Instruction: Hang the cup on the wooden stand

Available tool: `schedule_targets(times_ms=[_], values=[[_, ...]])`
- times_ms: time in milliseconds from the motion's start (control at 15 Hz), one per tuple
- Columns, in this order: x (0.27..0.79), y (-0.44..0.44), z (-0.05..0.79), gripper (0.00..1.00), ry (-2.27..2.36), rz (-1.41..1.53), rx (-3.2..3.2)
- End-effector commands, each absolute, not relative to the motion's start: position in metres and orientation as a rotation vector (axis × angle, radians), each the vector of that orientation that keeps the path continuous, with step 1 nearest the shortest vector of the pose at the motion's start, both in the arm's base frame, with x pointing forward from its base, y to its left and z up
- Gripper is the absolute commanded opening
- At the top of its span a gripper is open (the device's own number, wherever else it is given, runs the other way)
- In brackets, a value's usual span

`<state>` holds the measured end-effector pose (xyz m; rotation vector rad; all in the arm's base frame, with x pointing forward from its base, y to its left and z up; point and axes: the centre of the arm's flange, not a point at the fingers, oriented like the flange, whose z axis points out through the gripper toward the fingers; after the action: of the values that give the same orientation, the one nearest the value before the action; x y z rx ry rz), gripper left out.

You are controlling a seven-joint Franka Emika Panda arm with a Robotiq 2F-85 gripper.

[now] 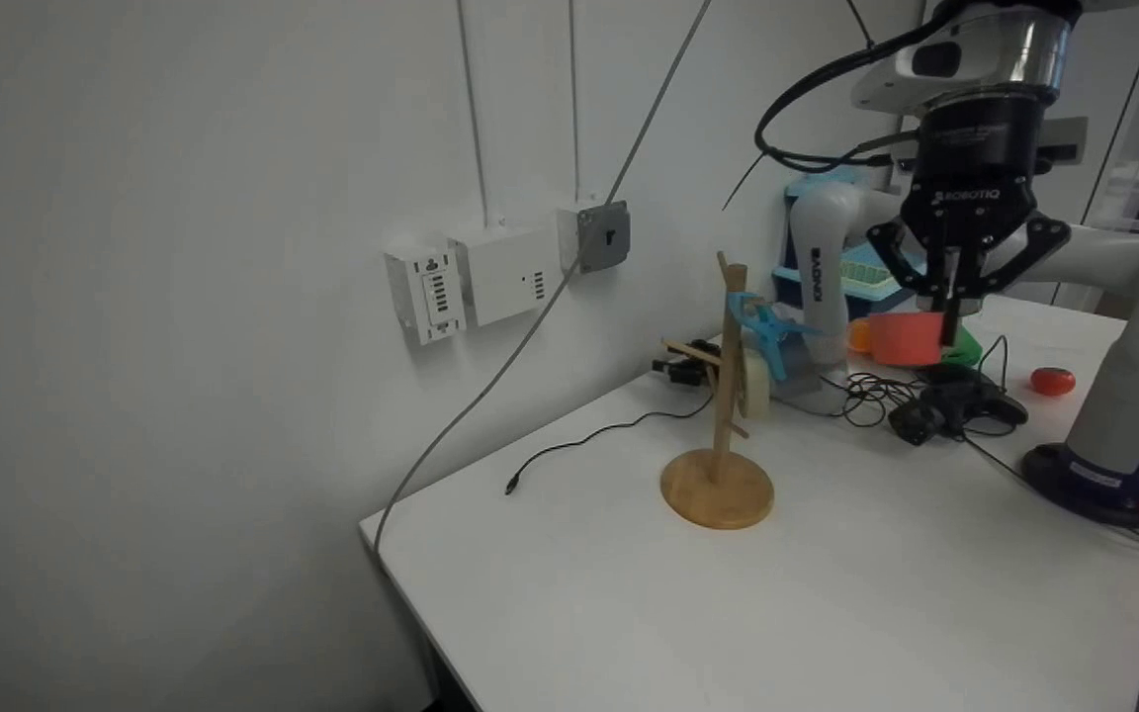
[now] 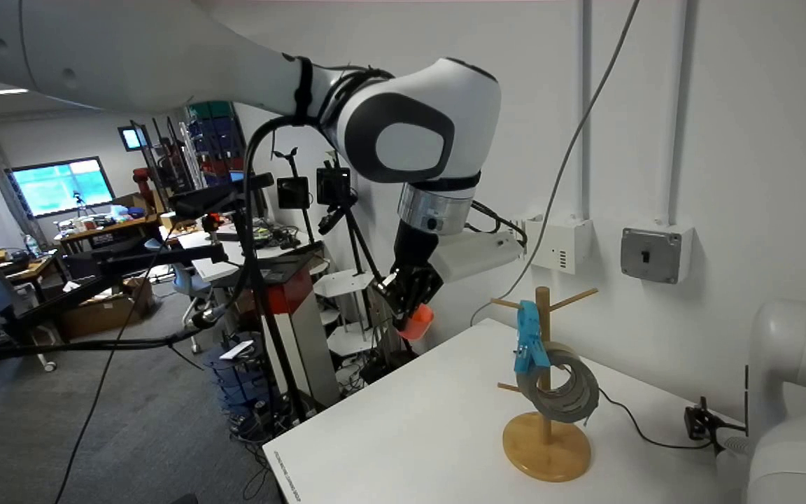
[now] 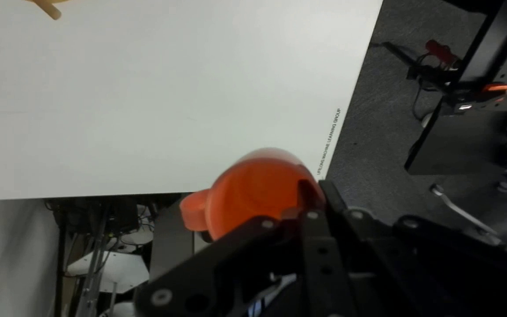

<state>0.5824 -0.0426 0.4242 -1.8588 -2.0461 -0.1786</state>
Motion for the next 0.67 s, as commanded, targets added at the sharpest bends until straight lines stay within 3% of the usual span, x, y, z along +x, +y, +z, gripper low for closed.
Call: schedule_targets(times_ms=[0, 600], values=[[0.602, -0.064, 0.440, 0.01, -2.116, -0.182, -1.617], [0.647, -0.076, 0.427, 0.01, -2.205, -0.221, -1.500]])
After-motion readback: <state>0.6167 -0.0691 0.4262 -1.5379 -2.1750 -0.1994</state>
